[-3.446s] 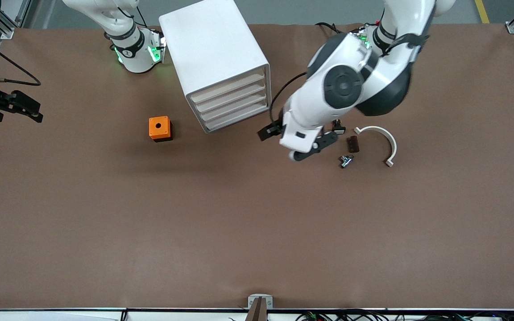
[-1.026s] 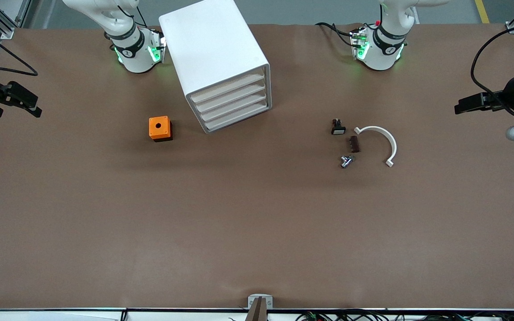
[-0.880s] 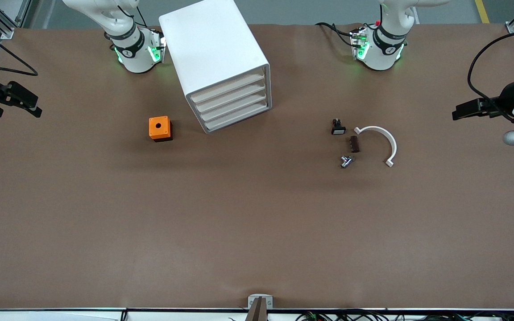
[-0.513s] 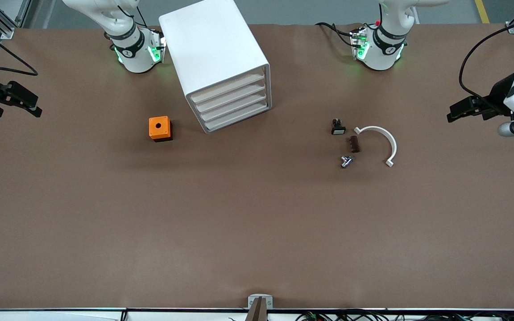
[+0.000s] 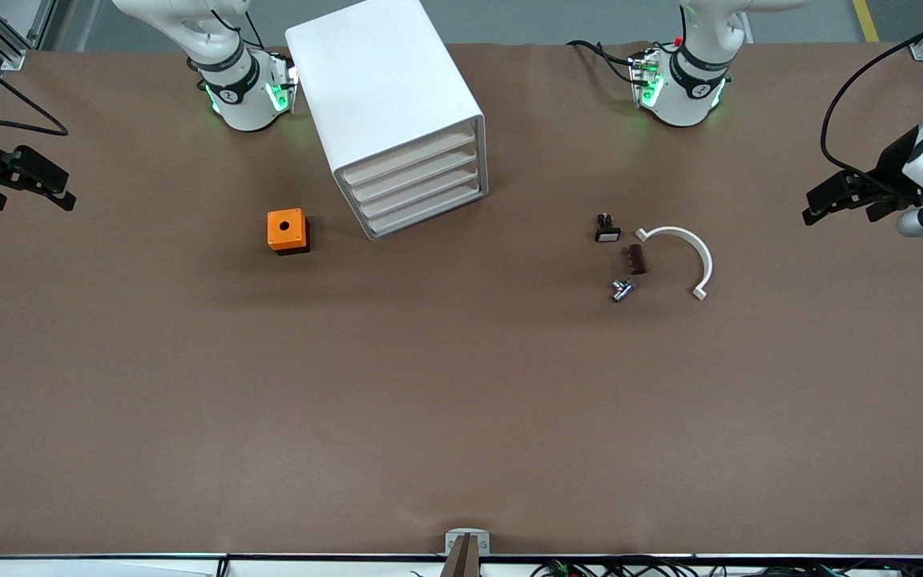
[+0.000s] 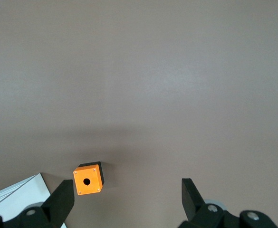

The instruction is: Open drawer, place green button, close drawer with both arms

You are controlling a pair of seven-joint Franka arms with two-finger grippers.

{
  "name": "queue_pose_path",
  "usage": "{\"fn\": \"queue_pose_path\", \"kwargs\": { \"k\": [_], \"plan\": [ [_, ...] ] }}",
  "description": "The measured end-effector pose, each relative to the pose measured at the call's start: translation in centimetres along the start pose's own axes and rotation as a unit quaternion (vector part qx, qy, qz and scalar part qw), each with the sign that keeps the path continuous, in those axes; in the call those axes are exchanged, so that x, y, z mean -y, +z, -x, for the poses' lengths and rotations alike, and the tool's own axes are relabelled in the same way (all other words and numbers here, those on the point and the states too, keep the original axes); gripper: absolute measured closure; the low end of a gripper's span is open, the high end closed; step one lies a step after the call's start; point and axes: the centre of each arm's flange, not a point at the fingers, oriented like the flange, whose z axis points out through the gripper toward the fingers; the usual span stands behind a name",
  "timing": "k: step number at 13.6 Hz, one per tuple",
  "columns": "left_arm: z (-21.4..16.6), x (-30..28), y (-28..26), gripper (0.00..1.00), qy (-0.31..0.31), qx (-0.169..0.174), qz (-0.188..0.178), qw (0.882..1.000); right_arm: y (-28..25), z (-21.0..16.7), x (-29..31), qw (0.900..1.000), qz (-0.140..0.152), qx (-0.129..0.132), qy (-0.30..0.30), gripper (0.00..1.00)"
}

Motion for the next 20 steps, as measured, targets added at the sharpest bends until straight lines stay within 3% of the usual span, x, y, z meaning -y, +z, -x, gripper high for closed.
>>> {"fn": "queue_pose_path", "kwargs": {
  "k": [6,12,20],
  "plan": [
    [-3.6,-0.3,0.9,0.00,0.004,-0.015,0.000,1.000,0.0,0.0,0.0,1.000,0.000,0.000,0.000,0.00],
    [-4.2,-1.2,-1.3,0.00,0.014,-0.039,0.002,0.999,0.0,0.0,0.0,1.000,0.000,0.001,0.000,0.00],
    [-3.3,-3.5,-3.4,0.00,0.031,-0.019,0.002,0.999,0.1,0.1,0.1,1.000,-0.002,0.007,0.000,0.00]
  ]
}}
